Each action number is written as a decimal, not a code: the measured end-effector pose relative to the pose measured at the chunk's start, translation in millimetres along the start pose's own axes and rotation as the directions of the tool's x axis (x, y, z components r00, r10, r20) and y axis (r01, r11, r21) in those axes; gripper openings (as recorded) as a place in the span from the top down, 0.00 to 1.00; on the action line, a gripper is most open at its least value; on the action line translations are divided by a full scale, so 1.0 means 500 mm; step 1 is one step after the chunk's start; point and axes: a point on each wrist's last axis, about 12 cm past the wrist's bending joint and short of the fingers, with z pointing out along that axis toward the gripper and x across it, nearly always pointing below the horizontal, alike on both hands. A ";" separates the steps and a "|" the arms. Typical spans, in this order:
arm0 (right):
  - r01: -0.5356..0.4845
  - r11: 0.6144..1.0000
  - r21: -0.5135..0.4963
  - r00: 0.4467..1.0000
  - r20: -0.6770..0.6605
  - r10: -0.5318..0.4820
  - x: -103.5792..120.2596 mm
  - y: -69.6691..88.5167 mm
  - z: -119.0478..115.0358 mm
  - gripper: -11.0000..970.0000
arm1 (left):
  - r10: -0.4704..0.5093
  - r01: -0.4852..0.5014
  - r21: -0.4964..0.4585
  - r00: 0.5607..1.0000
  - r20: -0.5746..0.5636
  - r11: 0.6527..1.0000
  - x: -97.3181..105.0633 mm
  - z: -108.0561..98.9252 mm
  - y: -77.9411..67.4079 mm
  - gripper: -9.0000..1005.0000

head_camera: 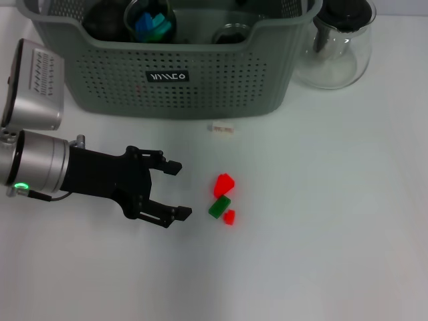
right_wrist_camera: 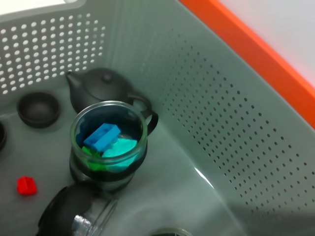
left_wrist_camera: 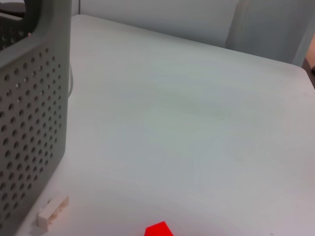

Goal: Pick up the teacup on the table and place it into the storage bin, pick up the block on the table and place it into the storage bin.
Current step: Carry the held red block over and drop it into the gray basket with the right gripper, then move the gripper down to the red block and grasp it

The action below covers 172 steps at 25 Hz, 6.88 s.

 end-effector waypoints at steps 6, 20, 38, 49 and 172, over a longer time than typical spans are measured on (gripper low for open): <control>-0.005 1.000 -0.010 1.000 -0.017 0.005 0.003 0.003 -0.001 0.29 | -0.003 0.003 -0.004 1.000 0.002 1.000 0.001 -0.001 0.000 0.12; -0.014 1.000 -0.008 1.000 -0.013 0.014 0.008 -0.005 -0.011 0.23 | -0.011 0.011 -0.001 1.000 0.005 1.000 0.006 -0.002 -0.004 0.12; -0.031 1.000 -0.007 0.990 0.140 0.031 -0.025 -0.021 -0.110 0.02 | -0.018 0.018 0.003 1.000 0.007 1.000 0.008 -0.001 -0.007 0.12; 0.098 0.937 -0.336 0.957 0.289 0.003 0.078 0.053 -0.320 0.02 | -0.016 0.016 0.003 1.000 0.006 1.000 0.008 -0.003 -0.005 0.12; -0.135 0.931 -0.339 0.936 -0.351 0.008 0.157 0.298 0.067 0.51 | 0.179 -0.181 -0.019 0.980 -0.085 0.983 0.003 -0.029 0.007 0.12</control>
